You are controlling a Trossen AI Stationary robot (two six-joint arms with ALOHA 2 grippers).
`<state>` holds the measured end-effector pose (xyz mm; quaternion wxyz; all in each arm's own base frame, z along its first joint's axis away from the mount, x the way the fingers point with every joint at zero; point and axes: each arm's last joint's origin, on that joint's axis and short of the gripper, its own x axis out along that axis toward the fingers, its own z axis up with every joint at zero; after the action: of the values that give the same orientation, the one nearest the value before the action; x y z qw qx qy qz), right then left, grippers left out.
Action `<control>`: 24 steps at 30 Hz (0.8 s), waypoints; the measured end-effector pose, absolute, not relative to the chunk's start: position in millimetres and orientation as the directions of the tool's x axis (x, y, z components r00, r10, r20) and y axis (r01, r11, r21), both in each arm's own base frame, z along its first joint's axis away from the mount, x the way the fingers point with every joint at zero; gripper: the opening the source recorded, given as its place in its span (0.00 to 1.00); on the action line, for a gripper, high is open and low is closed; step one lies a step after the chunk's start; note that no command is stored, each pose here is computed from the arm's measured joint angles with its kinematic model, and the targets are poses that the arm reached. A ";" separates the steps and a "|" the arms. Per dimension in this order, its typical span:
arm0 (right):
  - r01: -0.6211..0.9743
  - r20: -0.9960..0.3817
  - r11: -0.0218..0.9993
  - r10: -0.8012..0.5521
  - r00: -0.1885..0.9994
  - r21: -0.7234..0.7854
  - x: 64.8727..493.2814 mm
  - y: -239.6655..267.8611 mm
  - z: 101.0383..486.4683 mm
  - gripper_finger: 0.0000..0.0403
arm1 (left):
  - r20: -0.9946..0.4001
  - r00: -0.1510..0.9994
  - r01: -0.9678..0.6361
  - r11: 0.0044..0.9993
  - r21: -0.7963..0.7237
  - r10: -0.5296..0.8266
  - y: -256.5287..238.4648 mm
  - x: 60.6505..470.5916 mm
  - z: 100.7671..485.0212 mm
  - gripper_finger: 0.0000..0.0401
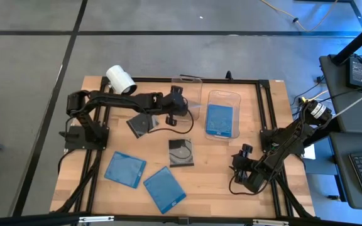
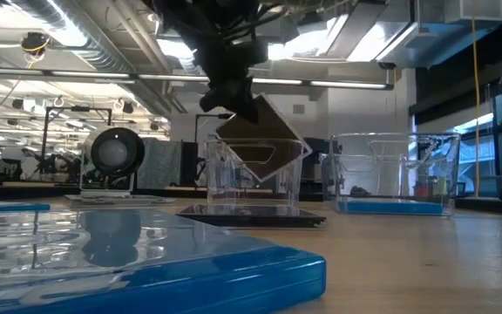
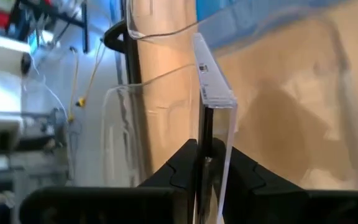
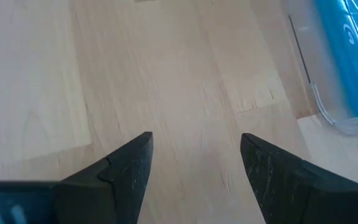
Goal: Pick & place jewel cases by type
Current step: Put the bottom black cd case into the left transparent bin
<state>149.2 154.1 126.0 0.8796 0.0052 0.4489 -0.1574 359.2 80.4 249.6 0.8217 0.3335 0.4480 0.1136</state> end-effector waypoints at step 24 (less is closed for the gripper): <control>0.354 -0.708 0.924 -0.347 0.616 -0.145 151.2 152.0 128.4 0.61 | -0.729 0.592 0.570 0.461 0.680 0.344 124.0 345.0 245.9 0.10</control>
<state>151.2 152.0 128.4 0.8988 0.0043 0.3927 -0.1948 345.0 124.0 245.9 0.7296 0.5133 0.4453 -0.0772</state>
